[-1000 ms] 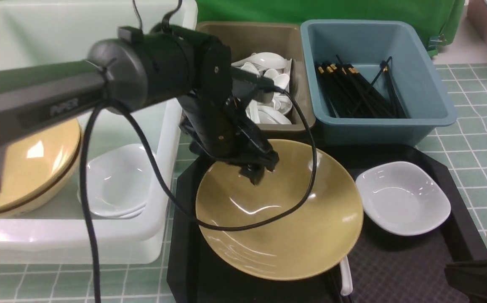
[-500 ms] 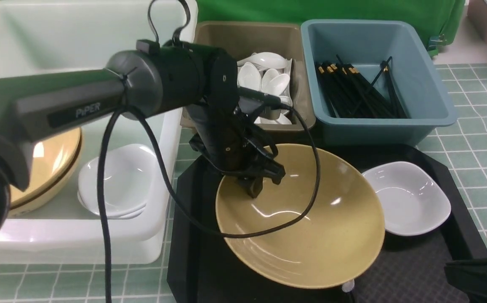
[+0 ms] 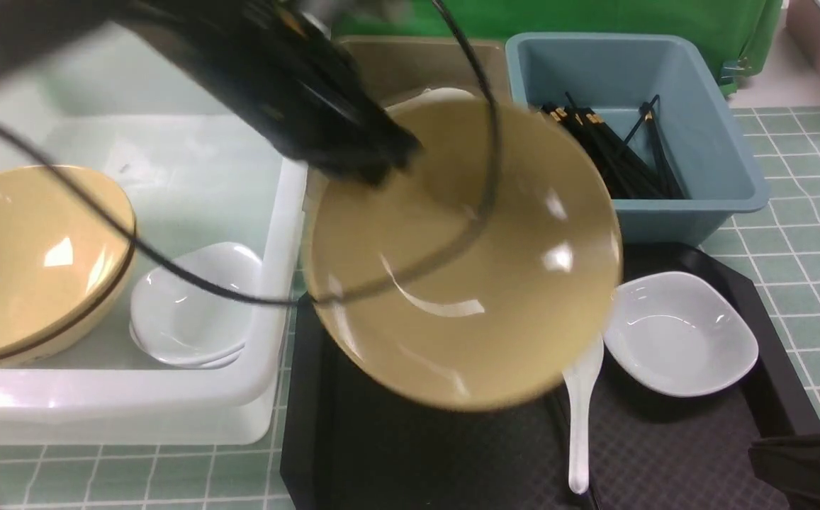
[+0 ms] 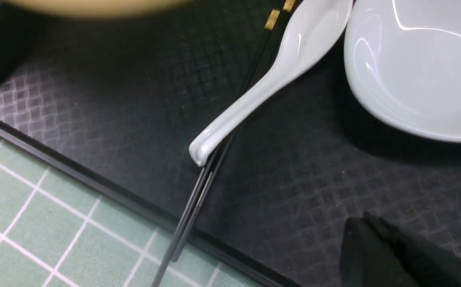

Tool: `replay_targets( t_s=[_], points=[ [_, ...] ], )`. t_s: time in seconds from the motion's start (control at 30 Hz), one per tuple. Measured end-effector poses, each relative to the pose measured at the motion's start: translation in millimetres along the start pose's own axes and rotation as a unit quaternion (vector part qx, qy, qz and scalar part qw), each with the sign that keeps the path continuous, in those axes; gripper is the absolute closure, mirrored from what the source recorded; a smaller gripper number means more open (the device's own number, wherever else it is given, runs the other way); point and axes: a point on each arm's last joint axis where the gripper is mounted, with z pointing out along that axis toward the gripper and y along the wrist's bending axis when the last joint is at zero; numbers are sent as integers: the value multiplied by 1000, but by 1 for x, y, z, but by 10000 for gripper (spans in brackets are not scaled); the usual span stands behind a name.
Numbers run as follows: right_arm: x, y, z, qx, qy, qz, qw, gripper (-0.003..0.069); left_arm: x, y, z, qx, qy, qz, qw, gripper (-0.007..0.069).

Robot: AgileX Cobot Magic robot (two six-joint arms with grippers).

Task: On blue table put chopsticks spoon bowls plates into blue grey white boxes.
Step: 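Place the tan bowl onto the bowl stack in the left bin with the left gripper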

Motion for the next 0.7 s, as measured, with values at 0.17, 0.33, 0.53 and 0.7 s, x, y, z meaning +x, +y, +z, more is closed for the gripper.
replay_targets(
  t_s=[0.17,0.33,0.53,0.7],
  points=[
    [0,0,0,0,-1,0,1000,586,23,84,-79,-115,-66,-136,982,619],
    [-1,0,0,2,-4,0,1000,582,68,154,-117,-209,-45,-265,940,619],
    [-1,0,0,2,-4,0,1000,580,105,188,-108,-242,-16,-327,913,619],
    [-1,0,0,2,-5,0,1000,580,132,204,-89,-264,-19,-361,894,619]
  ],
)
